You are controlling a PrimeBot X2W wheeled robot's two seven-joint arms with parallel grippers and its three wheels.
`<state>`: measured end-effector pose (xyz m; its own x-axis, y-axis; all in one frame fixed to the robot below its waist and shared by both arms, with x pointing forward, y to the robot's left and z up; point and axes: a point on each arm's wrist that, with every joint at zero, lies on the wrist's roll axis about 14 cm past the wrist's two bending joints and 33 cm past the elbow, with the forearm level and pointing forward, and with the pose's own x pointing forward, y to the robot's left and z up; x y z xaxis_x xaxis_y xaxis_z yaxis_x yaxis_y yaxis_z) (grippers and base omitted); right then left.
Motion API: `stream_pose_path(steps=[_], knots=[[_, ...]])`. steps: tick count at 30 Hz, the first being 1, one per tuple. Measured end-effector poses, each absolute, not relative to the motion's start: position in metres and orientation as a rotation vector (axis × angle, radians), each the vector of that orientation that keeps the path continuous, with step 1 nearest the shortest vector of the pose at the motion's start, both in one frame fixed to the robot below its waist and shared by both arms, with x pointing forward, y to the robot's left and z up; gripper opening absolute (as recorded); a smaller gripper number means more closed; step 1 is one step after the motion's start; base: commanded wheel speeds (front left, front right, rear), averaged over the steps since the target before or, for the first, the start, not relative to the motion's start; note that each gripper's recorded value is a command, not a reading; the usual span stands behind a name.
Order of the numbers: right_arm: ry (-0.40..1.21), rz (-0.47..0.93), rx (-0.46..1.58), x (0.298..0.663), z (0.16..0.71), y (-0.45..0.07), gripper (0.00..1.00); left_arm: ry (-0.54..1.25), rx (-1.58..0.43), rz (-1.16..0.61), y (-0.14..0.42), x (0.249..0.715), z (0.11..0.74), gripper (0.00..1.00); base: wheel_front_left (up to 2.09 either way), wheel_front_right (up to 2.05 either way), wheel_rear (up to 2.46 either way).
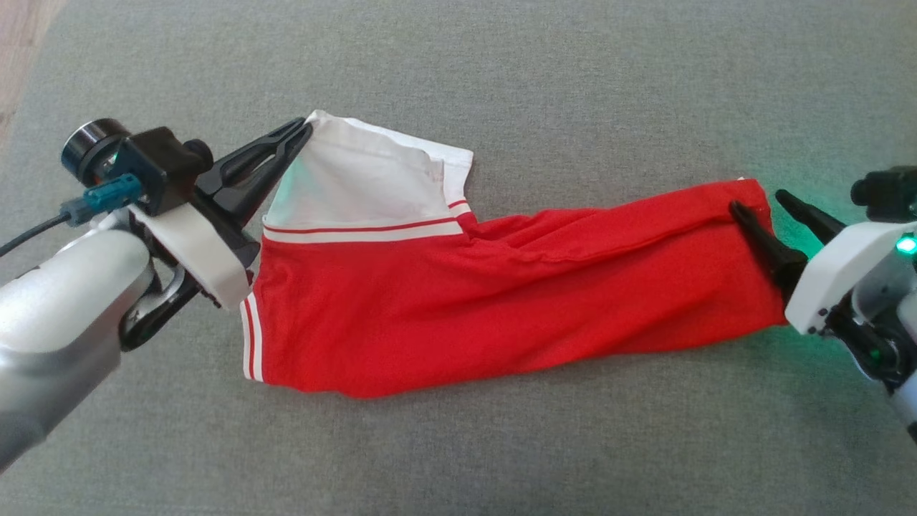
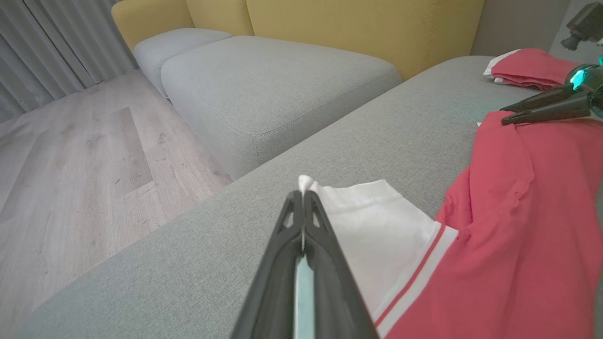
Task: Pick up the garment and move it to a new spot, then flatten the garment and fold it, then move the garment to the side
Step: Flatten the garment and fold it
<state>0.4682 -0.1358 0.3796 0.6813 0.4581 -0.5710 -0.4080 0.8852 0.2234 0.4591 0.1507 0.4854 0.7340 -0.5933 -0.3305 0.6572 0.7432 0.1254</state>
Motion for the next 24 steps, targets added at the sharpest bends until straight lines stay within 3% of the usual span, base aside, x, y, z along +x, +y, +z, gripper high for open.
stream_pose_path(steps=[24], knots=[[0.717, 0.598, 0.077, 0.453, 0.390, -0.139, 1.00, 0.280, 0.235, -0.676, 0.155, 0.457, 0.484, 0.00, 0.00, 0.00, 0.00]])
